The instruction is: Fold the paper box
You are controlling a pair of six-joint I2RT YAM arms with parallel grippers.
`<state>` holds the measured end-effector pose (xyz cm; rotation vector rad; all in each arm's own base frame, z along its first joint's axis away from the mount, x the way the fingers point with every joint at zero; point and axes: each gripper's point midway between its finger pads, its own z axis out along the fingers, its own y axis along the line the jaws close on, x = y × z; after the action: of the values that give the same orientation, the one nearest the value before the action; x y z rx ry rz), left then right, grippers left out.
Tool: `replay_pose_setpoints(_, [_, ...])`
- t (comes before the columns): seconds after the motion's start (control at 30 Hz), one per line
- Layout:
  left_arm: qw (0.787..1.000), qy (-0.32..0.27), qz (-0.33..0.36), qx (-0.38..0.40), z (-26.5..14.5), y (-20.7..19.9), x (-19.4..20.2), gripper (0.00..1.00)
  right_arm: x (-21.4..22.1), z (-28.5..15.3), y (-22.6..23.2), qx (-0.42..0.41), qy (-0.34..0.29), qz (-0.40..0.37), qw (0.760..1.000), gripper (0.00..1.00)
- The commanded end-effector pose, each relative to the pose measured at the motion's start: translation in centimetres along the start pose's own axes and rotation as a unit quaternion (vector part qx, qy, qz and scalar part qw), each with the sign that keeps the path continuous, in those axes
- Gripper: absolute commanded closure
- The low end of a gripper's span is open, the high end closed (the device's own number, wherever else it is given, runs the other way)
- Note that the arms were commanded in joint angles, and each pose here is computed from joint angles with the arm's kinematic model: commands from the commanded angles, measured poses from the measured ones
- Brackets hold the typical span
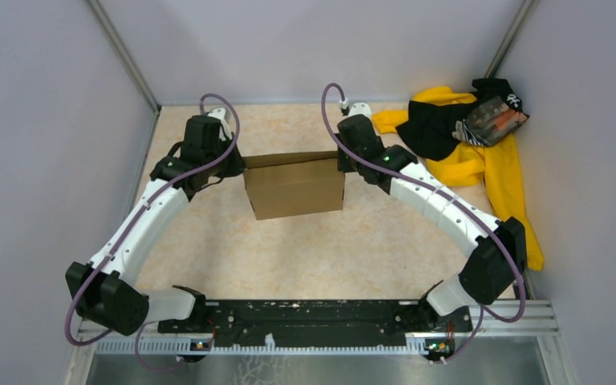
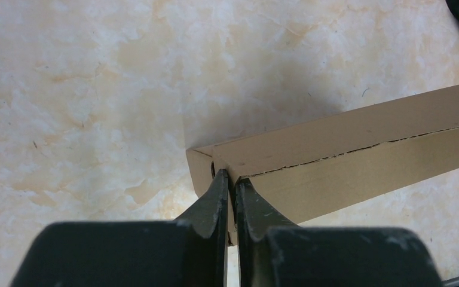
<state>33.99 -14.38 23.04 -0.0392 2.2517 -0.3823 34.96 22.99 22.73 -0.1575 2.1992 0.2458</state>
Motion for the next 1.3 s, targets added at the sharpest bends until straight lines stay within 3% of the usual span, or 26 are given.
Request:
replay_pose_setpoints(0.0, [0.993,0.015,-0.025,0.117,-0.5,-5.4,0.2,0.90,1.8,-0.6,4.0,-0.079,0.030,0.007,0.996,1.00])
replay_pose_setpoints(0.57, [0.991,0.026,-0.056,0.119,0.2,-5.1,2.0,0.88,2.2,-0.2,4.1,-0.083,0.030,0.009,0.996,1.00])
replay_pose_setpoints(1.27, [0.992,0.013,-0.043,0.114,-0.3,-3.3,5.2,0.98,3.2,-0.6,3.7,-0.071,0.025,0.009,0.997,1.00])
